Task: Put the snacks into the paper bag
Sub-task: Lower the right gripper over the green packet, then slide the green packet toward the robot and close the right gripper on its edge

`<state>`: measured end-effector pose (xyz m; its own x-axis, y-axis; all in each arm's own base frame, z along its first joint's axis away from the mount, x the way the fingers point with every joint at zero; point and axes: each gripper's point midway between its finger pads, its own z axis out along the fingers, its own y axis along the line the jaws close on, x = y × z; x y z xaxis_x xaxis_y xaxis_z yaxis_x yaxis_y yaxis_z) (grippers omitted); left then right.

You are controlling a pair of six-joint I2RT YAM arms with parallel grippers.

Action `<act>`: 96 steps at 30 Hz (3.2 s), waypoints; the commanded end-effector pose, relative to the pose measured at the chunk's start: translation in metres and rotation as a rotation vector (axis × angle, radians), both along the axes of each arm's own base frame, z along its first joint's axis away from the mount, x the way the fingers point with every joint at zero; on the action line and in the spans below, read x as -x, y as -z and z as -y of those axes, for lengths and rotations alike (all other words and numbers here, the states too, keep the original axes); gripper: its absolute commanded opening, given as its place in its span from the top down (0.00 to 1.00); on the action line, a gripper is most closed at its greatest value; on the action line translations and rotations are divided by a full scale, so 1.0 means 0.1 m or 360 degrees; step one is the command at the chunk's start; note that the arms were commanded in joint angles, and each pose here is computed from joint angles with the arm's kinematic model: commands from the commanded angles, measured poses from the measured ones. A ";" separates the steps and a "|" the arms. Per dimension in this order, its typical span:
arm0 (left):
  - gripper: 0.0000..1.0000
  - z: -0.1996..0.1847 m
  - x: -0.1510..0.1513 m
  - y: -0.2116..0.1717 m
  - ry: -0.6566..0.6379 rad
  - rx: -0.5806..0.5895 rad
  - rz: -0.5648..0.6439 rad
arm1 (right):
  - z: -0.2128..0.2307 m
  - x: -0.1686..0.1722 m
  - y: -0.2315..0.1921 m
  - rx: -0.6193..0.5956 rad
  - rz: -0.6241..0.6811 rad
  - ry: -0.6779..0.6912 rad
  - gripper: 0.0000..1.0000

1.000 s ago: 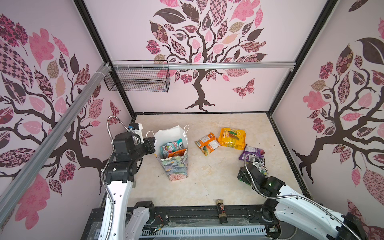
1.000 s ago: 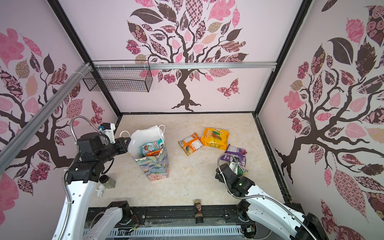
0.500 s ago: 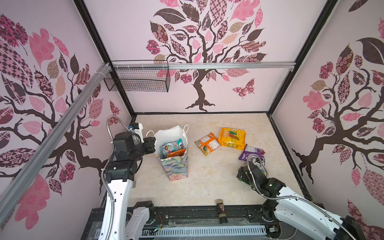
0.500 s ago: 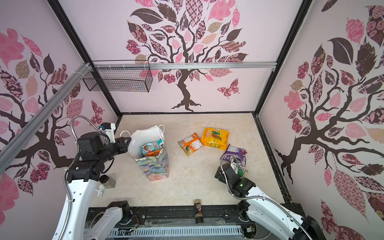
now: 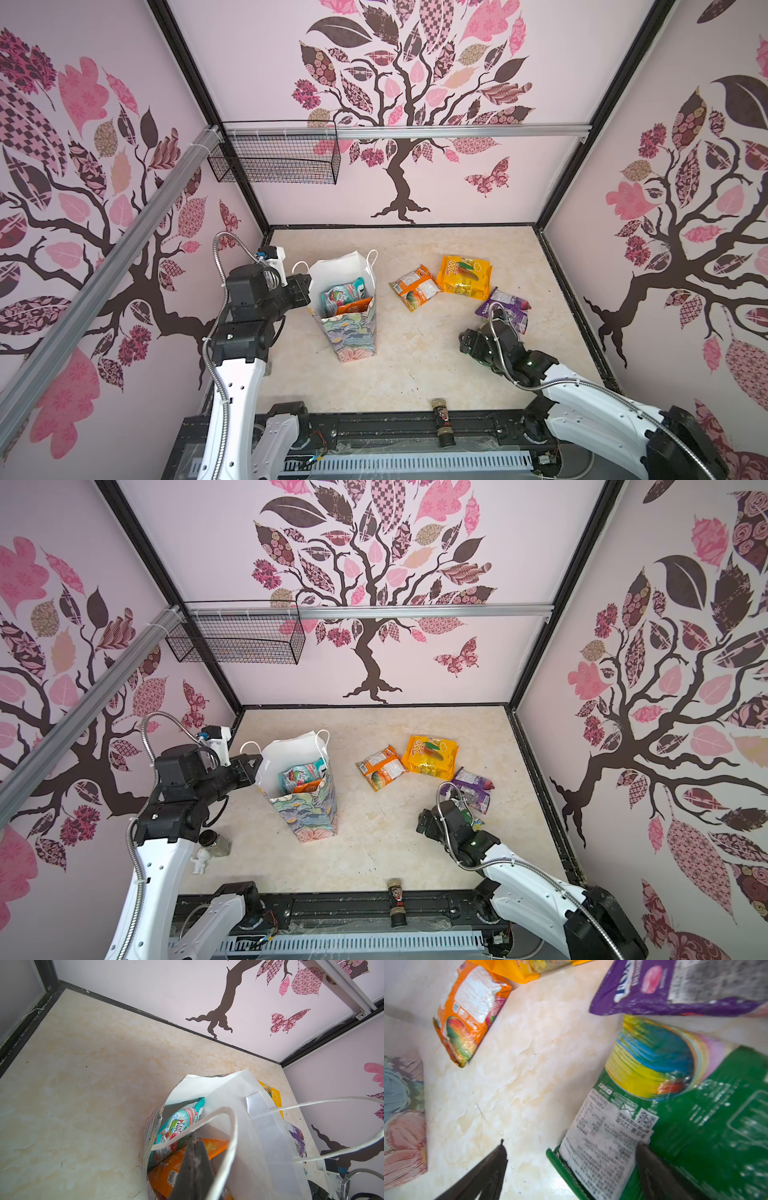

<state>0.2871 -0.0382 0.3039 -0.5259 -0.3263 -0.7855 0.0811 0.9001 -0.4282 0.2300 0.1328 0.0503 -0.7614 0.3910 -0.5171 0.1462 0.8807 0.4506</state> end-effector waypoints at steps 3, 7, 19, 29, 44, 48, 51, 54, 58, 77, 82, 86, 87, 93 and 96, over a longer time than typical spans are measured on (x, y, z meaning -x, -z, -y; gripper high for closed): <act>0.98 0.00 -0.03 0.06 0.0013 0.0014 0.0008 | -0.52 0.21 0.18 -0.0139 -0.0259 -0.0329 0.05; 0.98 0.01 -0.04 0.06 0.0019 0.0023 0.0009 | -0.99 0.19 -0.09 -0.0044 -0.0149 -0.0589 0.03; 0.98 0.01 -0.04 0.06 0.0024 0.0022 0.0003 | -0.48 0.36 -0.40 0.0125 -0.0075 -0.0472 0.10; 0.98 0.00 -0.05 0.09 0.0024 0.0017 -0.0022 | -0.43 0.91 0.00 0.0230 -0.0397 -0.0661 0.17; 0.98 0.01 -0.05 0.08 0.0029 0.0024 -0.0010 | -0.62 0.84 0.12 0.0075 -0.0348 -0.0641 0.36; 0.97 0.00 -0.04 0.08 0.0024 0.0023 -0.0015 | -0.61 0.84 0.14 0.0079 -0.0344 -0.0634 0.38; 0.97 0.00 -0.04 0.07 0.0026 0.0020 -0.0011 | -0.62 0.84 0.15 0.0062 -0.0340 -0.0643 0.38; 0.97 0.00 -0.04 0.07 0.0025 0.0020 -0.0007 | -0.64 0.84 0.16 0.0055 -0.0342 -0.0649 0.39; 0.97 0.00 -0.04 0.08 0.0026 0.0022 -0.0009 | -0.63 0.85 0.19 0.0078 -0.0372 -0.0650 0.40; 0.97 -0.01 -0.03 0.07 0.0014 0.0003 -0.0012 | -0.62 0.84 0.24 0.0063 -0.0337 -0.0642 0.49; 0.98 -0.01 -0.04 0.08 0.0015 0.0007 -0.0017 | -0.64 0.84 0.26 0.0065 -0.0344 -0.0648 0.56; 0.97 -0.01 -0.04 0.08 0.0014 0.0007 -0.0018 | -0.64 0.82 0.26 0.0068 -0.0339 -0.0644 0.62; 0.97 -0.01 -0.04 0.08 0.0014 0.0007 -0.0018 | -0.64 0.82 0.26 0.0066 -0.0338 -0.0644 0.63; 0.97 -0.01 -0.03 0.09 0.0016 0.0005 -0.0019 | -0.63 0.82 0.25 0.0062 -0.0327 -0.0639 0.74; 0.97 -0.01 -0.04 0.08 0.0015 0.0009 -0.0016 | -0.63 0.81 0.24 0.0062 -0.0319 -0.0633 0.79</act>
<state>0.2907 -0.0382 0.2996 -0.5403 -0.3343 -0.7722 0.0819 0.8924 -0.4436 0.1462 0.1963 0.0242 -0.9409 0.0208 -0.3379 -0.1292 0.9005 0.4152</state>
